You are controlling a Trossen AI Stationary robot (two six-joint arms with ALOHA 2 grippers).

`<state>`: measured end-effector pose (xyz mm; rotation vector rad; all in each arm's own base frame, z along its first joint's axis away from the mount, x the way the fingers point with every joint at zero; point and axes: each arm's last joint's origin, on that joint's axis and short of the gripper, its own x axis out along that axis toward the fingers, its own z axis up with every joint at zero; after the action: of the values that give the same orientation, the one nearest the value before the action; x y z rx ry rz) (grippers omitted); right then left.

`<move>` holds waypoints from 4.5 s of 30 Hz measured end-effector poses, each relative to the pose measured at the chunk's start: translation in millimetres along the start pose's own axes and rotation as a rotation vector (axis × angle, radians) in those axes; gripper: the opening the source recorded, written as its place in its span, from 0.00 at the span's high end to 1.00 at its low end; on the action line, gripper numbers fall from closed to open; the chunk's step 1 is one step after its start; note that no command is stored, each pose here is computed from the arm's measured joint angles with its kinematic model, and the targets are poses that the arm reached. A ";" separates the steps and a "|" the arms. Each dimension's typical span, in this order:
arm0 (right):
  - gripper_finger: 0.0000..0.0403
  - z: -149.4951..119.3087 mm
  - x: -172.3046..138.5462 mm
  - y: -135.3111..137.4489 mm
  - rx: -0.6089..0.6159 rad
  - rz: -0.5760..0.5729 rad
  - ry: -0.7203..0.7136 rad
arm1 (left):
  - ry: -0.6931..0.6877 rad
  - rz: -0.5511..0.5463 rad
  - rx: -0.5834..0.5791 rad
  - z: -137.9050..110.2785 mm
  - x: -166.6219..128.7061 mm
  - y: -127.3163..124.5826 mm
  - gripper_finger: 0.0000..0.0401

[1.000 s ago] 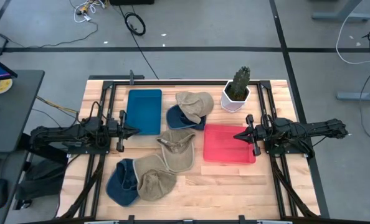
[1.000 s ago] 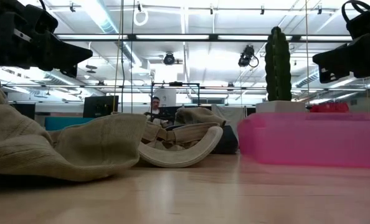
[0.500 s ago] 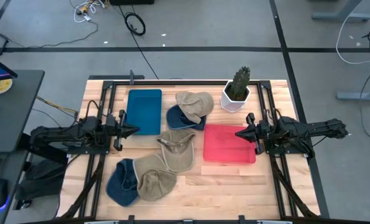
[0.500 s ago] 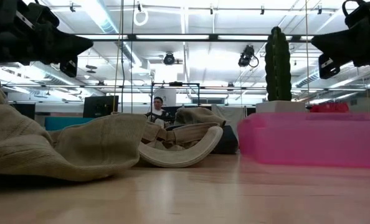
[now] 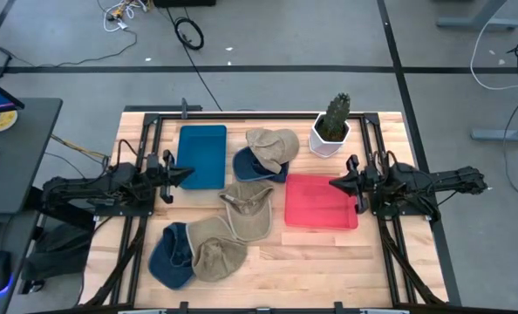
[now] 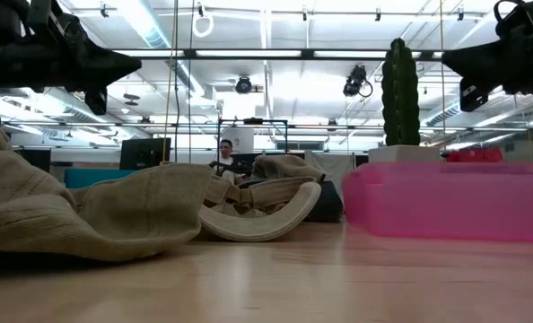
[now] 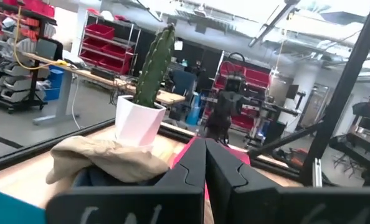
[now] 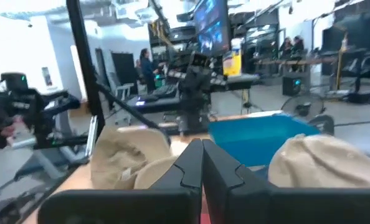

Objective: Pick & Place hat
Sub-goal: Put the top brown cap into the blue bin

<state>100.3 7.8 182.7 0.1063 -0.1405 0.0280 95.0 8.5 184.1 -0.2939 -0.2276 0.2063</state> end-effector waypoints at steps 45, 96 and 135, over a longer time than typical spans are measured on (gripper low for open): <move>0.95 207.0 124.3 21.1 0.097 -0.261 -0.112 | -0.104 0.103 0.178 209.9 90.1 -75.8 0.99; 0.29 92.9 323.1 -95.4 0.151 -0.595 1.243 | 0.318 0.195 0.043 170.5 78.9 -62.9 0.59; 0.65 5.2 336.6 -147.8 0.178 -0.823 1.382 | 0.347 0.197 0.049 167.9 78.0 -62.3 0.59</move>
<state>437.9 -132.8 220.0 0.2932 1.2931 -0.7007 137.7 12.3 374.7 -0.2987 0.1506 0.3504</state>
